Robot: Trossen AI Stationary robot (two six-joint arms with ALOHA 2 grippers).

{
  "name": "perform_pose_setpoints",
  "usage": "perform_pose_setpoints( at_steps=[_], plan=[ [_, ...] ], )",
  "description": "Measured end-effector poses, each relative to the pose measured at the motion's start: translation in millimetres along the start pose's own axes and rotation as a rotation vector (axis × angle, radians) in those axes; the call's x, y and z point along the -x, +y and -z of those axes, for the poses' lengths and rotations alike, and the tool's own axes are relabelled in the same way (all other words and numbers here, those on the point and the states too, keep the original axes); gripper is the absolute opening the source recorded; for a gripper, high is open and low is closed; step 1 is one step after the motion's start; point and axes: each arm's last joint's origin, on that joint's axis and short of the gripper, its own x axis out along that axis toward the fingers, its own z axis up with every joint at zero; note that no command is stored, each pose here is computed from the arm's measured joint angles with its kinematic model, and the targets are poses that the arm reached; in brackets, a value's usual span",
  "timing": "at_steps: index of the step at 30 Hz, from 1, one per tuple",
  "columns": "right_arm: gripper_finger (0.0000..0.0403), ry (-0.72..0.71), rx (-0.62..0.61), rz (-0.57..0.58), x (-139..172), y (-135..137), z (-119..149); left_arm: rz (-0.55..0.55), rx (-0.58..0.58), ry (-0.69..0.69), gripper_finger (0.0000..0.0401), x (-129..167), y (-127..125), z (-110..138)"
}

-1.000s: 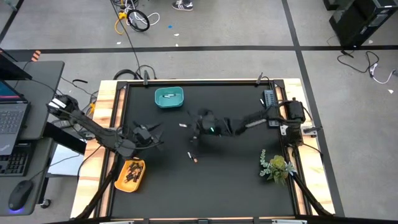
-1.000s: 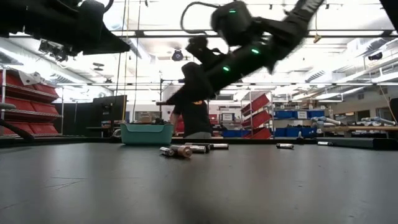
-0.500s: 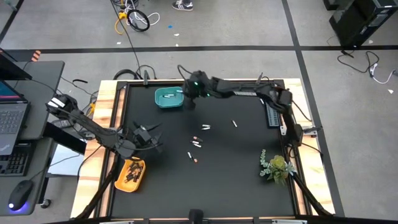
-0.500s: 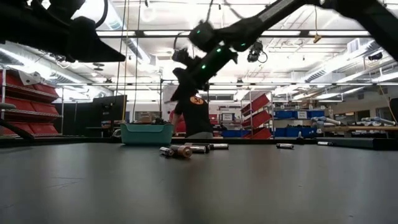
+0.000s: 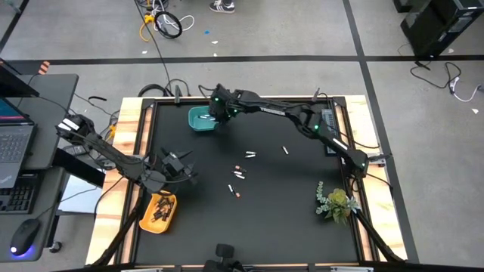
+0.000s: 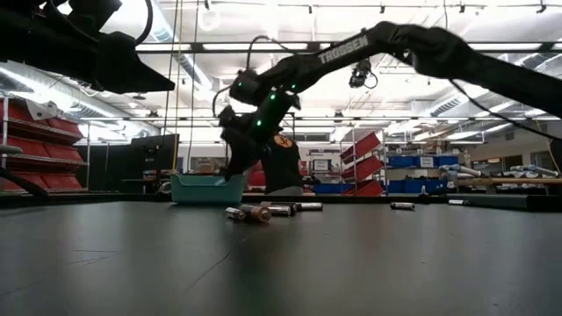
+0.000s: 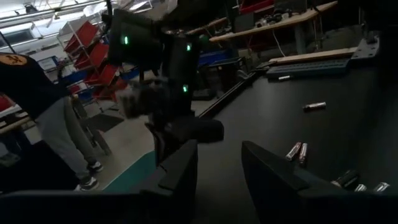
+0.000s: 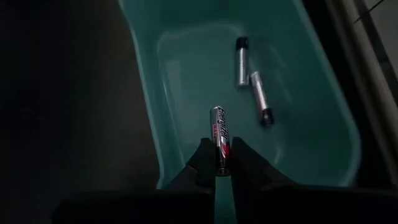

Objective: Sort batteries
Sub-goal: Put the silver battery into the green bin, then put the black battery into the yellow bin

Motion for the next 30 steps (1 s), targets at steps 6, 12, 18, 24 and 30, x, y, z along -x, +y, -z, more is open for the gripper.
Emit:
perform_pose_setpoints(
  at_steps=[6, 12, 18, 24, 30],
  plan=[
    [0.0059, -0.009, 0.002, 0.004, -0.8, -0.3, -0.4, -0.002, -0.013, 0.004, 0.0140, 0.0, 0.0, 1.1],
    [0.0088, -0.023, 0.019, 0.009, 5.1, 0.7, -4.1, -0.003, 0.001, 0.001, 0.0140, 0.0, 0.0, 0.4],
    [0.0094, -0.042, 0.077, 0.050, 46.8, 12.4, -22.4, 0.026, 0.058, -0.007, 0.0140, 0.4, -0.2, -1.7],
    [0.0093, -0.109, 0.245, -0.003, 104.5, 75.5, -45.7, 0.051, 0.119, -0.005, 0.0140, 0.5, -0.9, -1.4],
    [0.0092, -0.034, 0.376, 0.045, 113.7, 153.7, -19.3, 0.052, 0.150, 0.002, 0.0140, 0.5, -1.0, 0.0]
  ],
)
